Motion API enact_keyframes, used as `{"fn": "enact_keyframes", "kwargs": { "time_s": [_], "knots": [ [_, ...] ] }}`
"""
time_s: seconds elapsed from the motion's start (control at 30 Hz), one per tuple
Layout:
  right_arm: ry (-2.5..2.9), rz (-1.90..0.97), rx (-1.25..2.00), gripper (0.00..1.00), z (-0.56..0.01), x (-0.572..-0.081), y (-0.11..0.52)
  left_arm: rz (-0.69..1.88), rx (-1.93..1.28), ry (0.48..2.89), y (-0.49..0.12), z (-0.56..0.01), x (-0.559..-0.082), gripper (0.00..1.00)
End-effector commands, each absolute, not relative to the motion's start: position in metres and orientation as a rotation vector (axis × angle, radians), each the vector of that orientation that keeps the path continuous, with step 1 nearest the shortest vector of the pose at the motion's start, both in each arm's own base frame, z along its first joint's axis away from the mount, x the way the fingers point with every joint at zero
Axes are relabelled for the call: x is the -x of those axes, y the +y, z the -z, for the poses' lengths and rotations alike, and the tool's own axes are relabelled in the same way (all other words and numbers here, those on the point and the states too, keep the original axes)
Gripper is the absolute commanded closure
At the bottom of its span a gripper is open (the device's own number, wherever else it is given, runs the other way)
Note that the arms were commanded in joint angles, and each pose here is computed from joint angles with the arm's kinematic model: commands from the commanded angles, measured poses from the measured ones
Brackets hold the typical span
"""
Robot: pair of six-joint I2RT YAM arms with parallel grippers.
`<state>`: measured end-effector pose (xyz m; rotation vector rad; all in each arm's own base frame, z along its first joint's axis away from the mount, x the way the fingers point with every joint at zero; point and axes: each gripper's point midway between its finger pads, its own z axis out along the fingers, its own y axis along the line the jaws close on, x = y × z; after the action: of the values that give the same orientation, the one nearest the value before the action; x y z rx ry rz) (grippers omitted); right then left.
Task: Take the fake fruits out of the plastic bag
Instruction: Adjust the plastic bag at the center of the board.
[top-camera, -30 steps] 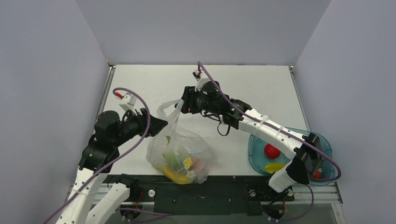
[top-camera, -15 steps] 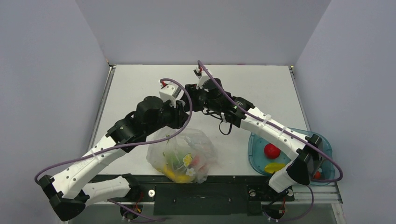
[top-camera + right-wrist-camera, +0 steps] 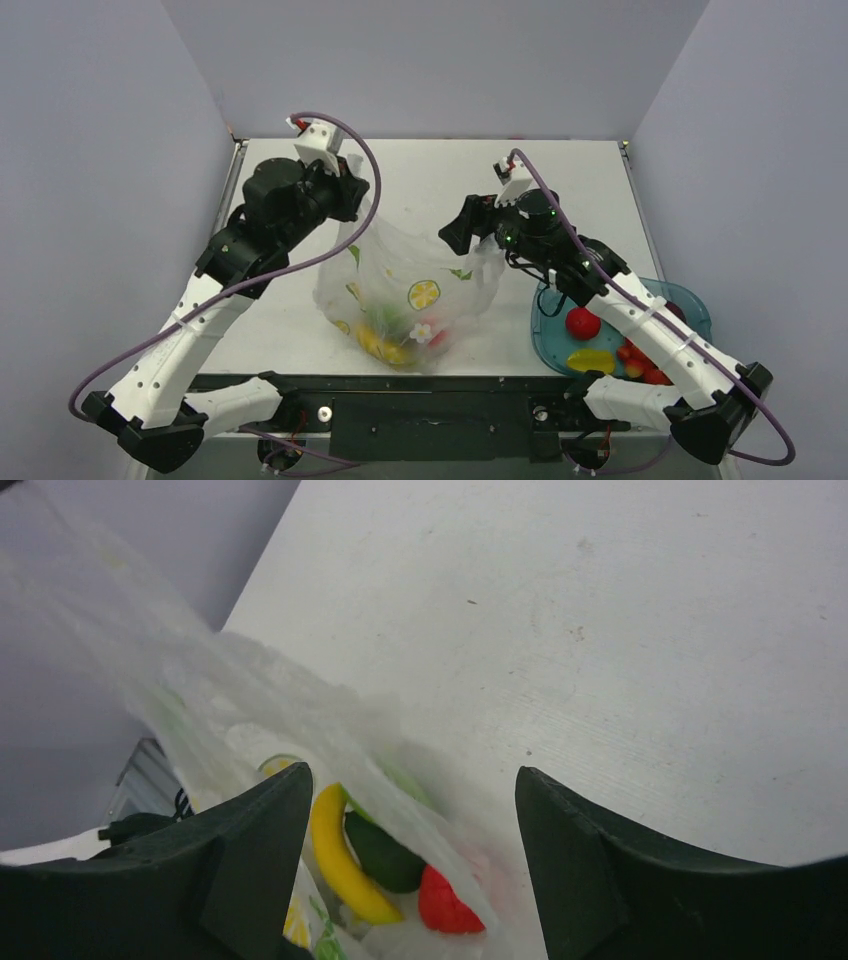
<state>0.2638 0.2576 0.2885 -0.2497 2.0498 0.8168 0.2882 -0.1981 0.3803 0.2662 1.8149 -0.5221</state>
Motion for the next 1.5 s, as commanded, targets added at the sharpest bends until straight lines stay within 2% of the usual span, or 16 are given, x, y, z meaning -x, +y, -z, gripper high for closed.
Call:
{"fn": "enact_keyframes", "kwargs": {
  "time_s": [0.0, 0.13, 0.33, 0.53, 0.73, 0.9, 0.97, 1.13, 1.17, 1.23, 1.27, 1.33, 1.47],
  "knots": [
    [1.967, -0.901, 0.302, 0.30, -0.312, -0.243, 0.261, 0.666, -0.338, 1.649, -0.208, -0.441, -0.301, 1.00],
    [1.939, -0.940, 0.339, 0.31, -0.326, -0.238, 0.267, 0.736, -0.433, 1.619, -0.216, -0.448, -0.304, 1.00],
    [1.897, -1.003, 0.426, 0.31, -0.328, -0.219, 0.301, 0.776, -0.558, 1.623, -0.221, -0.385, -0.299, 1.00],
    [1.868, -1.041, 0.337, 0.39, -0.301, -0.230, 0.338, 0.742, -0.605, 1.535, -0.212, -0.368, -0.284, 1.00],
    [1.870, -0.768, 0.344, 0.34, -0.289, -0.258, 0.352, 0.678, -0.595, 1.474, -0.199, -0.366, -0.279, 1.00],
    [1.915, -0.243, 0.200, 0.28, -0.265, -0.295, 0.310, 0.643, -0.547, 1.438, -0.186, -0.369, -0.275, 1.00],
    [1.925, -0.119, 0.193, 0.27, -0.253, -0.301, 0.300, 0.603, -0.510, 1.450, -0.177, -0.362, -0.276, 1.00],
    [1.935, 0.008, 0.216, 0.29, -0.212, -0.312, 0.293, 0.542, -0.448, 1.444, -0.162, -0.362, -0.274, 1.00],
    [1.943, 0.022, 0.229, 0.32, -0.202, -0.316, 0.291, 0.533, -0.435, 1.446, -0.160, -0.361, -0.274, 1.00],
    [1.973, -0.039, 0.280, 0.50, -0.177, -0.323, 0.300, 0.538, -0.422, 1.419, -0.159, -0.366, -0.273, 1.00],
    [1.996, -0.084, 0.300, 0.66, -0.167, -0.324, 0.306, 0.553, -0.407, 1.424, -0.159, -0.365, -0.272, 1.00],
    [2.048, -0.111, 0.290, 0.83, -0.145, -0.326, 0.309, 0.580, -0.363, 1.481, -0.156, -0.355, -0.268, 1.00],
    [2.090, -0.109, 0.249, 1.00, -0.113, -0.318, 0.296, 0.594, -0.145, 1.669, -0.134, -0.322, -0.253, 1.00]
  ]
}}
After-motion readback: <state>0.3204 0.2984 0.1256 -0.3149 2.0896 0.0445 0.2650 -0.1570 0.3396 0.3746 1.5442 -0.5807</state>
